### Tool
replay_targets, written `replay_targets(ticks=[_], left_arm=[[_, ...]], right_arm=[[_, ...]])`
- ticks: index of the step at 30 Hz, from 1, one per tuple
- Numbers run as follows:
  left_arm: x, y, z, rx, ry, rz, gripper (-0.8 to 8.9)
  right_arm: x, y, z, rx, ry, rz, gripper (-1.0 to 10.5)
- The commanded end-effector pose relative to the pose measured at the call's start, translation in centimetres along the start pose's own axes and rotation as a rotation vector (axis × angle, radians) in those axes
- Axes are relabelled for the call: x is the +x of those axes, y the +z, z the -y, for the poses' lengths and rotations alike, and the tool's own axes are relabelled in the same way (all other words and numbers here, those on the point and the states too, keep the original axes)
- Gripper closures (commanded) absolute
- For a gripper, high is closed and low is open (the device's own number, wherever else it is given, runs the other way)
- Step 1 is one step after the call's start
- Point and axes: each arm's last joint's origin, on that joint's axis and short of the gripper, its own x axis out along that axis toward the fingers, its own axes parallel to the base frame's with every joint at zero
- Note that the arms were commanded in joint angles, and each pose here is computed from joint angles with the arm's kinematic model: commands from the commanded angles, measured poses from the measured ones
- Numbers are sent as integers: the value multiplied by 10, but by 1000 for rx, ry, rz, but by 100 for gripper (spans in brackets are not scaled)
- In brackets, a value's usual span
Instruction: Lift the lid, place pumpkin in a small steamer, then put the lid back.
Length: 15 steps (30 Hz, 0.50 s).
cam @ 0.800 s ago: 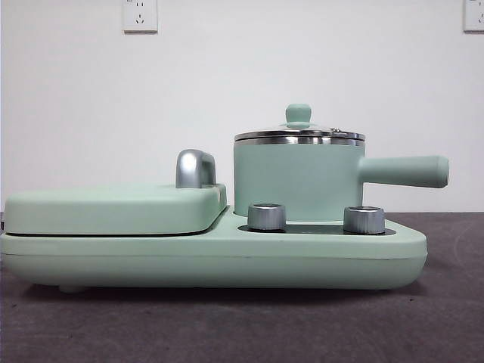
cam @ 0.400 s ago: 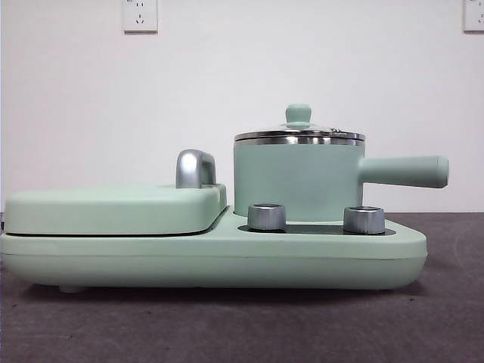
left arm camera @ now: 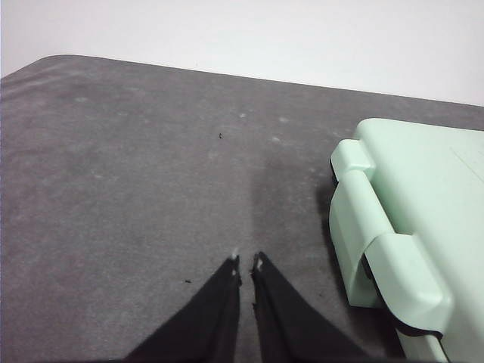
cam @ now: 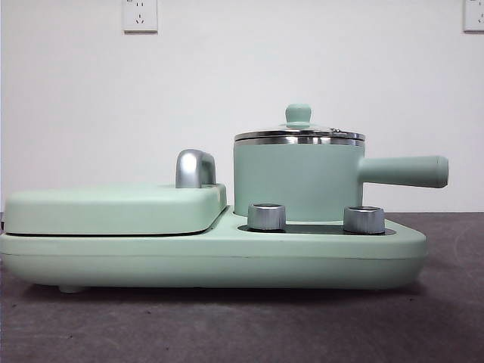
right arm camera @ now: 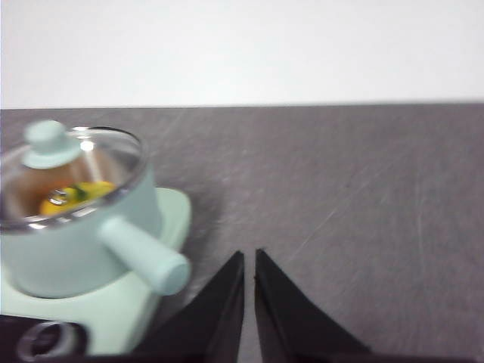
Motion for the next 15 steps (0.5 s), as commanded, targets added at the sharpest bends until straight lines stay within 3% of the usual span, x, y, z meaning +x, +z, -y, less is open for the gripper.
replay_targets(ticks=[1,15], left_arm=[[2,-7,-1,7,11,-21,781],[2,-7,-1,7,11,-21,781]], right_arm=[[12,-20,4,-128,-12,75,926],[34,-84,15,-138,-102,36,927]])
